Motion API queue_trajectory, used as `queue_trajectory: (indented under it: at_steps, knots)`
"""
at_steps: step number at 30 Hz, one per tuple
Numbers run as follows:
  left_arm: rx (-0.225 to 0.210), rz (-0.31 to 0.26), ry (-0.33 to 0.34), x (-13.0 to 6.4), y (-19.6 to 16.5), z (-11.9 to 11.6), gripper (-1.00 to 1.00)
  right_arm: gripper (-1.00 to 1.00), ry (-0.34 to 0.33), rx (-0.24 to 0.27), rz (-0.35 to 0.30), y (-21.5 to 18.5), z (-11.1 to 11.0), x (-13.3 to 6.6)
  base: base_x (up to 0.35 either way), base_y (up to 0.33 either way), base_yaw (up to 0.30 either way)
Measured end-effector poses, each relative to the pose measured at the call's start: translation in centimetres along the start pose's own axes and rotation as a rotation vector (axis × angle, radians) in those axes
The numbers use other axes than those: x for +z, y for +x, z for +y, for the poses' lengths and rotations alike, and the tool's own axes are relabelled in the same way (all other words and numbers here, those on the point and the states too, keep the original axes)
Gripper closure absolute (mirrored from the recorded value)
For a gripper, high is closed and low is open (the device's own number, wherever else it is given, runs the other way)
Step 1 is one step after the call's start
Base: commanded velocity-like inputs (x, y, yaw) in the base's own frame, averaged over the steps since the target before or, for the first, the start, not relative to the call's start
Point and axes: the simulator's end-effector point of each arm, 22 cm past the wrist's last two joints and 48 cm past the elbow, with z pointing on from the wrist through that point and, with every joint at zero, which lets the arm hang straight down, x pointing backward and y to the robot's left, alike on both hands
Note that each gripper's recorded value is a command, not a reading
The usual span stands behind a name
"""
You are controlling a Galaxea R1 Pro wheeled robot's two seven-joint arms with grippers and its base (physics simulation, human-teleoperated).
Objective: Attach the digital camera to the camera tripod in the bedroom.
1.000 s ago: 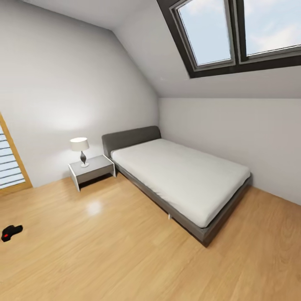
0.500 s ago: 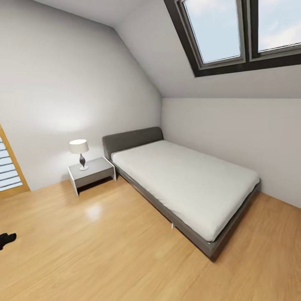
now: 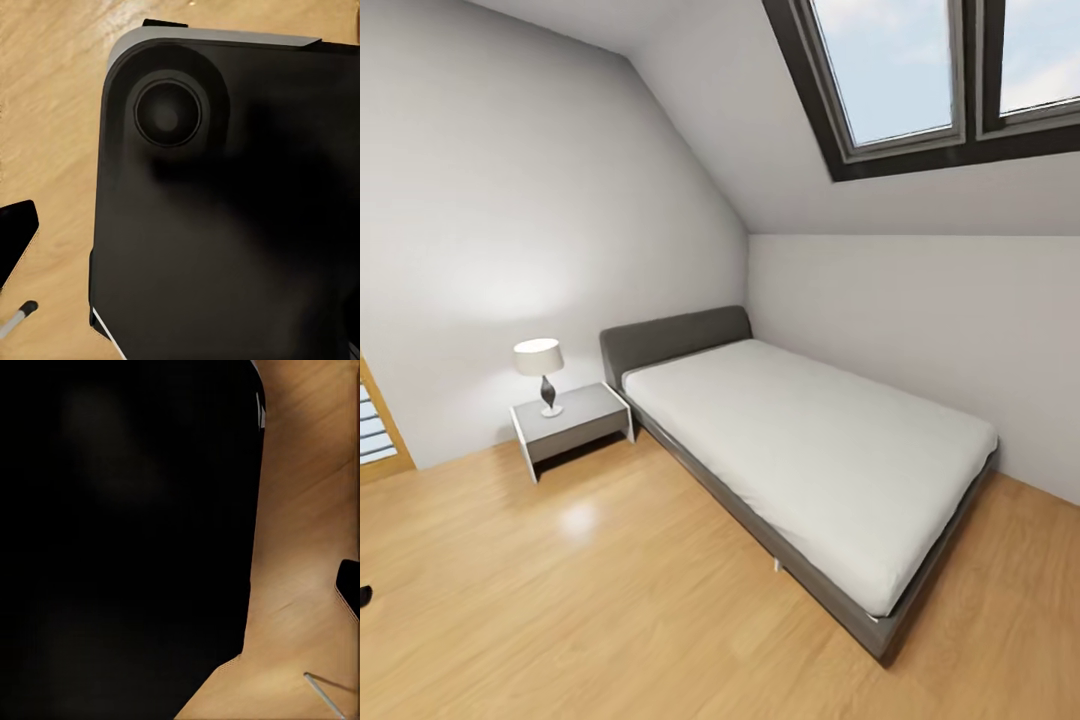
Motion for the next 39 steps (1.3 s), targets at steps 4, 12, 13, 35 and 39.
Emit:
queue_trajectory:
  at_steps: [4, 12, 13, 35, 39]
  knots:
    - [0.000, 0.000, 0.000, 0.00, 0.02, 0.00, -1.00, -1.00, 0.000, 0.000, 0.000, 0.00, 0.06, 0.00, 0.322, 0.000, 0.000]
    - [0.000, 0.000, 0.000, 0.00, 0.02, 0.00, -1.00, -1.00, 0.000, 0.000, 0.001, 0.01, 0.07, 0.00, 0.322, 0.000, 0.000]
    - [0.000, 0.000, 0.000, 0.00, 0.01, 0.00, -1.00, -1.00, 0.000, 0.000, 0.000, 0.01, 0.07, 0.00, 0.322, 0.000, 0.000]
    - [-0.004, -0.004, 0.000, 0.01, -0.13, 0.00, -1.00, -1.00, -0.001, -0.004, 0.003, 0.05, 0.19, 0.01, 0.187, 0.071, 0.148]
    - [-0.004, -0.004, -0.001, 0.01, -0.11, 0.05, -1.00, -1.00, -0.001, -0.004, 0.003, 0.05, 0.18, 0.01, 0.011, 0.008, 0.273]
